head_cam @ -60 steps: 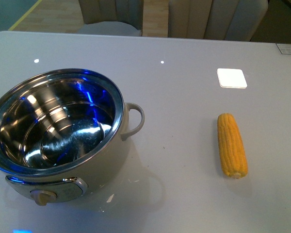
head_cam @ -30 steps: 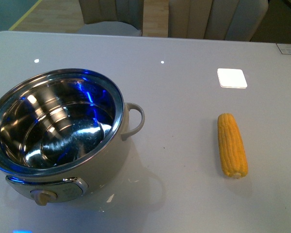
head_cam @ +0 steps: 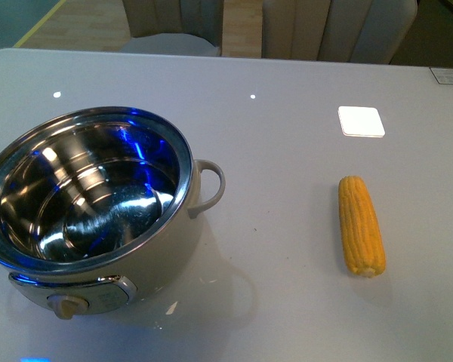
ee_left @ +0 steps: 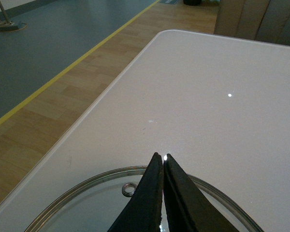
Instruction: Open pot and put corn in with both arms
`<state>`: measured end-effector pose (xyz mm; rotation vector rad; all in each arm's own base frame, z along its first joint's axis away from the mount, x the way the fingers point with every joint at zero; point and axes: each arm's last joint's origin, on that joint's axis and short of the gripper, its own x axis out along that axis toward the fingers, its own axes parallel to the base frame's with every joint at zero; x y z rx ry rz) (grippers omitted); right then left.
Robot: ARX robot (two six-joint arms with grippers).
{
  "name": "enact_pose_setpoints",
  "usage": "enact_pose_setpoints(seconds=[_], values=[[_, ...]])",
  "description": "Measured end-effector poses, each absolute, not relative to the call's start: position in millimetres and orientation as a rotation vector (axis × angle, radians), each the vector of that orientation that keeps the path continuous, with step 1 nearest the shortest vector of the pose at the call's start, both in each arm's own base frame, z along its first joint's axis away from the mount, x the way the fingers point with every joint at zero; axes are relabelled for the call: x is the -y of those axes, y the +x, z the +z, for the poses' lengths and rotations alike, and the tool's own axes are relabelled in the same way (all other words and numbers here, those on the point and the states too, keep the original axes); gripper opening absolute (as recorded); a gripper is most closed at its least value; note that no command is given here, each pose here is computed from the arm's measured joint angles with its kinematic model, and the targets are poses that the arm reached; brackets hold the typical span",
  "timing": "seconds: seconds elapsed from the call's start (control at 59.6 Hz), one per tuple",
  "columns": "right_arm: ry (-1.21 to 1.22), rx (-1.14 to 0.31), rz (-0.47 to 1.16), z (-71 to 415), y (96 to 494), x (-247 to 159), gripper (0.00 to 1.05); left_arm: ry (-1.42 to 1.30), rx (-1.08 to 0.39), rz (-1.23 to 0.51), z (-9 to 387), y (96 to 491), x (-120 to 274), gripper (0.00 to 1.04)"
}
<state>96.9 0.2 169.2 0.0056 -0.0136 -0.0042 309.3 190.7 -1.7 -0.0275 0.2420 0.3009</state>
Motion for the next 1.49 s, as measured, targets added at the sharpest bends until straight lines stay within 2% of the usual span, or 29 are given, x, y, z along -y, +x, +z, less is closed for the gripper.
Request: enact_pose_setpoints(seconds=[0.05,0.101,0.134,0.151,0.201,0.285,0.353,0.84,1.461,1.494], values=[[0.006,0.014,-0.004,169,97,0,0.96,-0.068,-0.383,0.292,27,279,-121,0.03],[0.003,0.007,0.013,168,97,0,0.96,-0.046,-0.464,0.104,61,239,-47,0.03],[0.002,0.012,0.02,169,97,-1,0.96,-0.011,-0.475,-0.025,83,201,-9,0.03],[0.003,0.011,0.015,168,97,-1,0.96,-0.001,-0.471,-0.044,89,188,-3,0.03],[0.003,0.01,-0.006,169,97,0,0.96,0.01,-0.417,-0.031,103,169,0,0.03],[0.003,0.014,-0.01,169,97,0,0.96,0.012,-0.144,-0.01,146,152,0,0.03],[0.003,0.013,-0.002,169,97,0,0.96,0.009,-0.017,-0.002,165,140,0,0.03],[0.003,0.013,0.002,169,97,0,0.96,0.004,0.001,0.001,167,98,0,0.03],[0.003,0.013,0.002,169,97,0,0.96,0.004,0.007,0.001,167,97,0,0.03],[0.003,0.013,0.002,169,97,0,0.96,0.002,0.007,0.001,167,97,0,0.08]])
